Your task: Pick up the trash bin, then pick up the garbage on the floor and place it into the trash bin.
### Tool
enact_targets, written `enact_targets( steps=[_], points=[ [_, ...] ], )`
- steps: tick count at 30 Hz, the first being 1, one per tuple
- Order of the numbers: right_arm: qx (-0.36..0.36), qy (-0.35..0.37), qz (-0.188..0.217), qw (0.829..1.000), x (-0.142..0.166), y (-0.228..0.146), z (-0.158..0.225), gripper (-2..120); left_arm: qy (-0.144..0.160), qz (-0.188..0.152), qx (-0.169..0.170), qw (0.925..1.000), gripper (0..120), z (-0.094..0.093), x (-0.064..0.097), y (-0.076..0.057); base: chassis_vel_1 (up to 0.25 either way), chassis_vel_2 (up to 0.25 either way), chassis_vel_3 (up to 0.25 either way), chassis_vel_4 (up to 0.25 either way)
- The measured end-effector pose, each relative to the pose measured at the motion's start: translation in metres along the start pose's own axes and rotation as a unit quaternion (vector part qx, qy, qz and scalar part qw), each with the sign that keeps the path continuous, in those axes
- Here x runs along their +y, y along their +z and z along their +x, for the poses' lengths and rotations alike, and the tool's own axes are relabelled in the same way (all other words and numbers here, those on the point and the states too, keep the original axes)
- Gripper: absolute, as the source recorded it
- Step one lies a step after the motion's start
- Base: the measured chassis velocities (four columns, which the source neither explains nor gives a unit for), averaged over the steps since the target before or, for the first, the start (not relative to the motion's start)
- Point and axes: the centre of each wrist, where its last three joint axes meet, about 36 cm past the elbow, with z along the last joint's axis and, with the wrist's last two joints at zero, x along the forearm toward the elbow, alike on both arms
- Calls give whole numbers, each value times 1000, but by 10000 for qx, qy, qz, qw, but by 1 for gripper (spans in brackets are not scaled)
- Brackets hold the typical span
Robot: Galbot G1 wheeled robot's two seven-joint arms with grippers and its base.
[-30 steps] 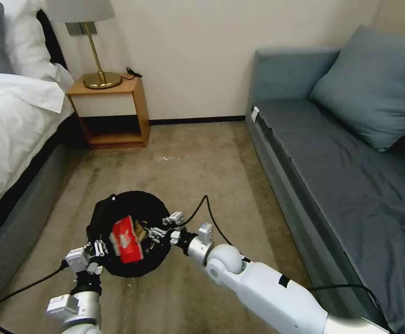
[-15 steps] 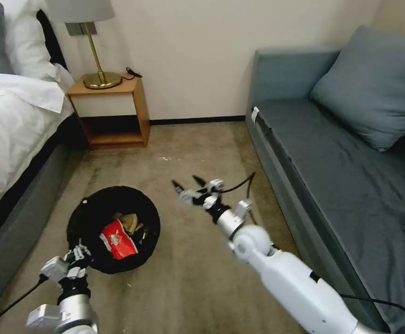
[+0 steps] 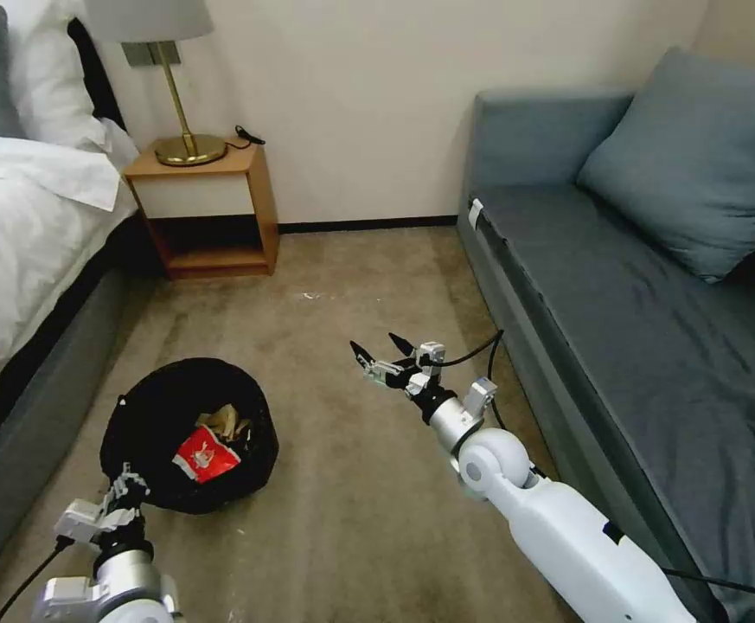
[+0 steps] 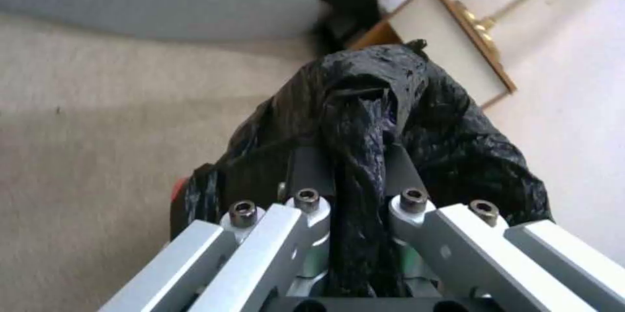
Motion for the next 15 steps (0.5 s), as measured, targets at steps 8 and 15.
enact_targets(
  steps=[8, 15],
  points=[
    [66, -39, 28, 10000, 4, 3, -2, 100, -299, 196, 36, 9994, 15, -4, 2, 3, 0, 0, 0, 0],
    [92, -25, 43, 9999, 7, 5, -1, 100, -150, -122, -68, 9998, 43, -2, 1, -10, 0, 0, 0, 0]
  ],
)
